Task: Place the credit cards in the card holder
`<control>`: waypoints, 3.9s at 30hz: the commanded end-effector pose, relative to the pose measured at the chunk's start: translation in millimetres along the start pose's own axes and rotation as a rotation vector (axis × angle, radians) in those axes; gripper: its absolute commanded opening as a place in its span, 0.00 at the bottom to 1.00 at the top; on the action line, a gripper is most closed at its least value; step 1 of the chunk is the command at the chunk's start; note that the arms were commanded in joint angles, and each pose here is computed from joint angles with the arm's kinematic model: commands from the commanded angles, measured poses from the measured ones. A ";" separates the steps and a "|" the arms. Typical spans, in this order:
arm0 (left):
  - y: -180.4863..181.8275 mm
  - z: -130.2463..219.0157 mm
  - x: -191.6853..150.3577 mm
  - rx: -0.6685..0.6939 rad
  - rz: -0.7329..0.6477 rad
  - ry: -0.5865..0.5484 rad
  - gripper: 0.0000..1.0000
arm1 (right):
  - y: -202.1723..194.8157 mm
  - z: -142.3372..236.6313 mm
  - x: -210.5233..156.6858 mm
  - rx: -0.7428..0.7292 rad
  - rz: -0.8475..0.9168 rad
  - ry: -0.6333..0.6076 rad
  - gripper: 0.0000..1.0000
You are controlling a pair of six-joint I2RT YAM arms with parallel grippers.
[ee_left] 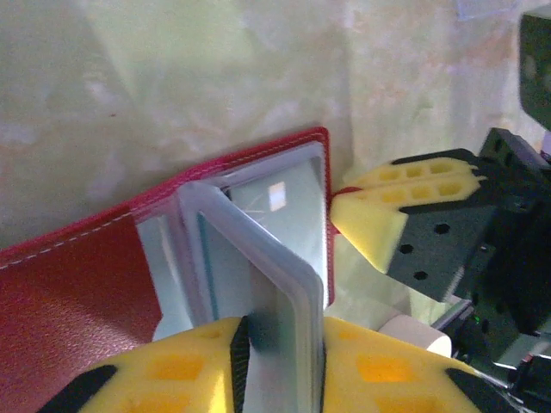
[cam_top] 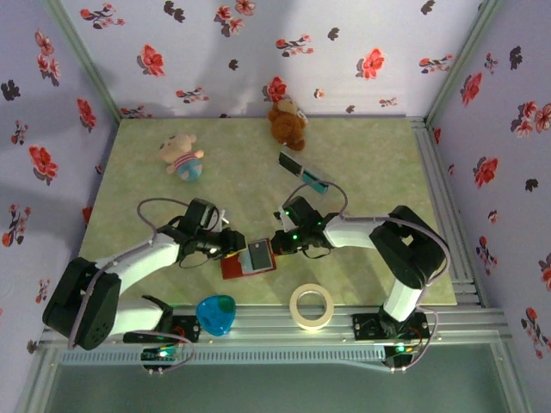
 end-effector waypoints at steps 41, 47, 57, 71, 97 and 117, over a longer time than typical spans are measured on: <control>46.1 20.0 -26.1 0.132 0.096 -0.060 0.61 | -8.9 -3.1 -13.3 -0.010 -0.051 0.023 0.05; 16.8 20.8 -15.0 -0.033 0.008 -0.134 0.59 | -7.9 -3.9 -13.0 0.001 -0.056 0.024 0.05; -22.0 11.6 -13.1 -0.240 -0.144 -0.205 0.61 | -3.6 -2.9 -9.7 0.015 -0.058 0.020 0.04; -42.6 -50.3 -7.9 -0.179 -0.182 -0.099 0.54 | -3.4 13.4 -11.8 -0.024 -0.046 -0.014 0.02; 0.3 -59.4 -21.7 0.030 -0.068 -0.080 0.15 | -8.6 39.6 -17.2 -0.048 -0.060 -0.041 0.06; 2.3 -63.2 -20.9 0.075 -0.063 -0.049 0.11 | -9.2 43.5 -21.5 -0.045 -0.059 -0.046 0.00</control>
Point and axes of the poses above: each hand's point on the last joint's axis, 136 mm out from that joint toward the fingers, its own z axis back along the fingers, its own y axis along the line the jaws close on, x = y × z, the point moved 7 cm from there along z, back along the fingers, and after that the axes turned 5 degrees about -z, right-handed, at the moved point
